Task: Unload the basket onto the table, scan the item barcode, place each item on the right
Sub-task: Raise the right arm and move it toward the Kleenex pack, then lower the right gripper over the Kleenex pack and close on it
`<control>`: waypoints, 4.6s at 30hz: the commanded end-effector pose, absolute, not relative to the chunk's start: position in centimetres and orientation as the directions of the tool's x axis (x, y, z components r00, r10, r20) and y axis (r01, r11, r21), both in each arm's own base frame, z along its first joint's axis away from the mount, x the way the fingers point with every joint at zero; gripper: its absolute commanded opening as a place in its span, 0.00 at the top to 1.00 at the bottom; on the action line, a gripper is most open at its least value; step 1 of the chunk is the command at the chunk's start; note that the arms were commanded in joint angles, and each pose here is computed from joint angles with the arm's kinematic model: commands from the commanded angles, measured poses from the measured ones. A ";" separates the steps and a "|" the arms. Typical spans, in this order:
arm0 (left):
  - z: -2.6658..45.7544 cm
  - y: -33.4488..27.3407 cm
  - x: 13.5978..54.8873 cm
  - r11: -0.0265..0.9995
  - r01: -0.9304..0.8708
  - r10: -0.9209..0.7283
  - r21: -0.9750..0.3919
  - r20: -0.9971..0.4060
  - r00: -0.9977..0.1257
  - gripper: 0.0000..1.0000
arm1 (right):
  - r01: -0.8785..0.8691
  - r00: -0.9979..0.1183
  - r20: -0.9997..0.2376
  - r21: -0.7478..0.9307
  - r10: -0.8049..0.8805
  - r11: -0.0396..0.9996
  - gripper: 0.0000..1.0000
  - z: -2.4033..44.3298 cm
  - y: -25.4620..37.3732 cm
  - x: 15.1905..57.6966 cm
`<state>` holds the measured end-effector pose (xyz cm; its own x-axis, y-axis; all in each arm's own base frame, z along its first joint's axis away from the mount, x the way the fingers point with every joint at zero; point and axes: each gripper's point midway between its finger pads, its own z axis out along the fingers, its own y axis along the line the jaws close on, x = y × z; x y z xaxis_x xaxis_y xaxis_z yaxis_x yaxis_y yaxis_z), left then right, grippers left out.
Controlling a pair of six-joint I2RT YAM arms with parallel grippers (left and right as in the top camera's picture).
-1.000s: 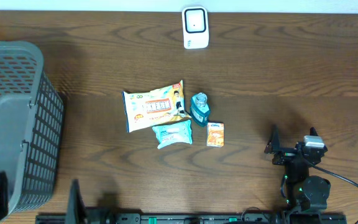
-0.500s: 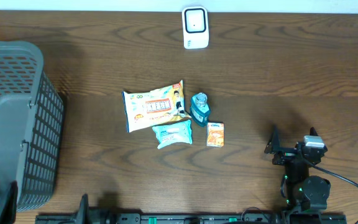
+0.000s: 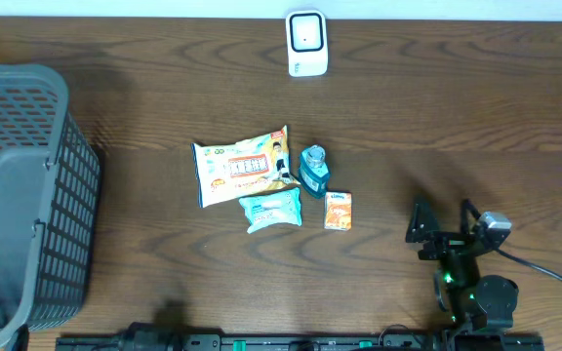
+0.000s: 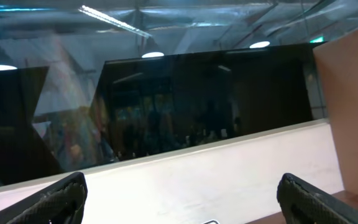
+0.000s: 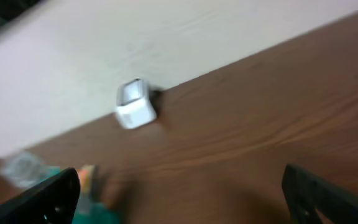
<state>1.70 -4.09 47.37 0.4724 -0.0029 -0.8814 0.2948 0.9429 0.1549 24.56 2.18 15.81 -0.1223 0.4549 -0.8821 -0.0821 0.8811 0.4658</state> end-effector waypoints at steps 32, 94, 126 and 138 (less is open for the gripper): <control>51.7 4.4 0.3 0.986 -0.102 -0.034 -0.130 -0.763 0.645 0.02 | -0.543 -0.426 -0.683 0.718 0.594 0.436 0.01 22.0 11.6 19.7; 18.6 0.9 22.2 0.995 -0.095 -0.009 0.008 -0.985 -0.175 0.02 | -0.145 -0.908 -0.420 0.274 -0.017 0.951 0.01 15.4 14.7 26.3; 9.7 1.5 18.7 0.991 -0.065 0.061 0.114 -0.839 -0.541 0.02 | -0.179 -0.907 -0.372 -0.080 -0.196 0.981 0.27 6.1 19.6 26.8; 7.7 1.7 17.1 0.990 -0.053 0.072 0.134 -0.776 -0.627 0.02 | -0.136 -0.896 -0.385 -0.242 -0.223 0.961 0.47 2.6 19.4 27.3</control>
